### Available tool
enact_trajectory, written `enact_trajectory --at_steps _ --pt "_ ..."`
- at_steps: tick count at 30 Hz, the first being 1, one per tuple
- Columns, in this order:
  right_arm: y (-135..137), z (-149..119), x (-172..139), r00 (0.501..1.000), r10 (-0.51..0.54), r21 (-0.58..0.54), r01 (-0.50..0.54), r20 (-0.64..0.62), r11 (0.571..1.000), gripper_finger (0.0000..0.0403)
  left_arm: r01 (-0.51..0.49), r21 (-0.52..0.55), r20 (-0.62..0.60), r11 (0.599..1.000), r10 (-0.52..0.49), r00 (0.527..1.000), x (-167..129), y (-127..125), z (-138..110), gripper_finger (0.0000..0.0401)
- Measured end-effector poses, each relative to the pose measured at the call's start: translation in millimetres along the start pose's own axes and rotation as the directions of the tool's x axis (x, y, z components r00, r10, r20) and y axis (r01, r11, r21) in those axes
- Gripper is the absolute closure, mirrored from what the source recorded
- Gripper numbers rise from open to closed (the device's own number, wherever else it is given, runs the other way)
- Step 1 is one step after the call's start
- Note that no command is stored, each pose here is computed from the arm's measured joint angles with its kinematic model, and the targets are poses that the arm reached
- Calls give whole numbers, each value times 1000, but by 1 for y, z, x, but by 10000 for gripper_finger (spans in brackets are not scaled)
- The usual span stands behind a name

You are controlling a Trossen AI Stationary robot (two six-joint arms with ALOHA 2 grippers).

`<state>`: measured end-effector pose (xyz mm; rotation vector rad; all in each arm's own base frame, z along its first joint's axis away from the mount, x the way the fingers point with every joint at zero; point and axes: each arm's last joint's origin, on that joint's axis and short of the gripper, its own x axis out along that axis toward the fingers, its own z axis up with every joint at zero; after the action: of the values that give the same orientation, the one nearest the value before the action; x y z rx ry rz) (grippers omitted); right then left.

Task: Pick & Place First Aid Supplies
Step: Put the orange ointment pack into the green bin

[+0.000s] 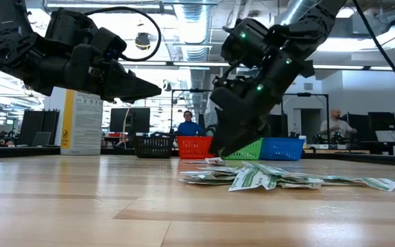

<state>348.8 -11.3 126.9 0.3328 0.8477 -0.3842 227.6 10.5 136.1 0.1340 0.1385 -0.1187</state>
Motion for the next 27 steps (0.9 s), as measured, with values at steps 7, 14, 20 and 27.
enact_trajectory --at_steps 7,14,20,27 --pt "5 -5 4 1000 -21 21 21 7 1000 116 0 0 0 1000 0 1000 0 0 0 299" --pt "2 -19 28 996 -87 -11 87 -20 996 116 0 0 0 1000 0 1000 0 0 0 299" --pt "1 -25 34 989 -142 -29 141 -32 990 117 0 0 0 1000 0 1000 0 0 0 299" --pt "1 -25 31 988 -155 -40 154 -27 987 124 0 0 0 1000 0 1000 0 0 0 299"
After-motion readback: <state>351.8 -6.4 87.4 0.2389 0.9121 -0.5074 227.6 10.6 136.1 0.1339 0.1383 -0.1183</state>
